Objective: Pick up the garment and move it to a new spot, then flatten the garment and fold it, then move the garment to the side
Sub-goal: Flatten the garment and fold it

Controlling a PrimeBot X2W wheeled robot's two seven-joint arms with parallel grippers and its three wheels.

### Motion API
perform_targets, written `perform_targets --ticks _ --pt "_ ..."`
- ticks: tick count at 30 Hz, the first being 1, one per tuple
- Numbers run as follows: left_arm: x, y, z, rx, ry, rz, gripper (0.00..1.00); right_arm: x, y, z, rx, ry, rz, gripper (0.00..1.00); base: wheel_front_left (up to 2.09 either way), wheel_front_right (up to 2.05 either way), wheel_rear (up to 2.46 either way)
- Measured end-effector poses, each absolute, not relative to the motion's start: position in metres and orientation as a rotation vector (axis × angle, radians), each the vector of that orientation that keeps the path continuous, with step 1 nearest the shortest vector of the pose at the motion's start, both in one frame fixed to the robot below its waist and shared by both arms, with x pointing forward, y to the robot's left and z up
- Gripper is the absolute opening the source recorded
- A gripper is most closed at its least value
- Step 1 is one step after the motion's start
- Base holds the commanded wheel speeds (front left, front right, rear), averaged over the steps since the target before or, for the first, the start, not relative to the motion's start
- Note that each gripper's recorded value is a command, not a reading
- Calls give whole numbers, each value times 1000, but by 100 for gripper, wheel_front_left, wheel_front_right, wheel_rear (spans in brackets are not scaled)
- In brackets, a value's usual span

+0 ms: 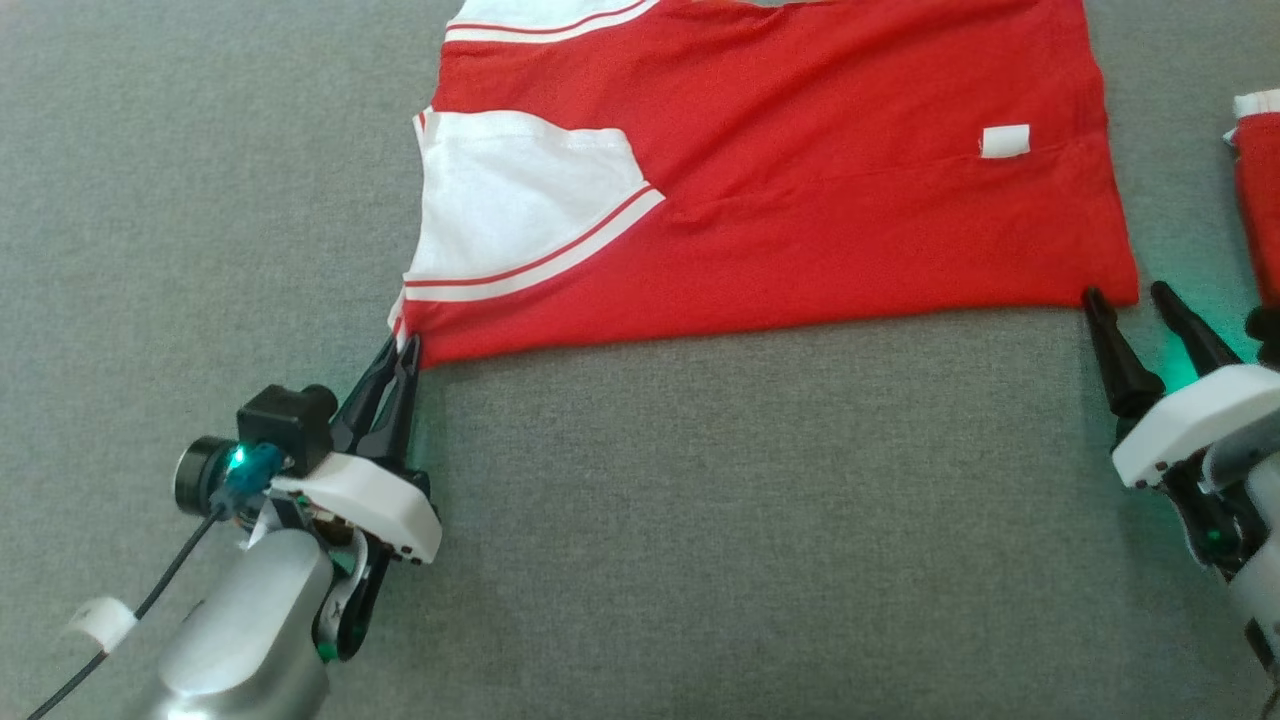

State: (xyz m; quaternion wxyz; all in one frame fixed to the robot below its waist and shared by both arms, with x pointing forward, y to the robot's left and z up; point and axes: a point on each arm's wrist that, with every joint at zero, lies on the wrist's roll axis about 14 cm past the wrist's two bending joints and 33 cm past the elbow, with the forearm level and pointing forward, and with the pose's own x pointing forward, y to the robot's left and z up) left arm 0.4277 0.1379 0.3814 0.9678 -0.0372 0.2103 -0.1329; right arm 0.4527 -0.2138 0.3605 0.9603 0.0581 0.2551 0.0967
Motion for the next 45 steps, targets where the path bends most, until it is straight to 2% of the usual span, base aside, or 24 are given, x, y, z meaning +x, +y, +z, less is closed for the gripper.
perform_targets --ticks 1,2,3,13,29,40,41,42,43,44,45 --pt "427 138 381 -75 426 -270 0 453 -212 359 121 528 201 56 0 0 0" --pt "427 138 381 -74 429 -271 0 453 -209 357 126 541 208 15 0 0 0" --pt "426 137 382 -73 429 -272 0 452 -206 357 128 549 217 0 0 0 0" --pt "410 138 393 -65 404 -280 0 439 -210 372 109 548 254 0 0 0 0" --pt "298 127 385 -150 488 -268 0 330 -231 359 62 672 306 0 0 0 0" --pt "292 129 385 -133 522 -274 0 310 -238 354 127 682 257 0 0 0 0" --pt "291 128 382 -136 542 -278 0 311 -238 355 132 681 249 18 0 0 0" --pt "291 128 381 -137 548 -279 31 310 -237 354 133 687 248 100 0 0 0" --pt "291 128 380 -136 551 -279 92 309 -237 354 134 691 247 100 0 0 0" --pt "292 129 379 -132 553 -273 100 309 -237 354 138 692 244 100 0 0 0" --pt "293 129 379 -130 554 -266 100 310 -239 354 139 689 237 100 0 0 0"
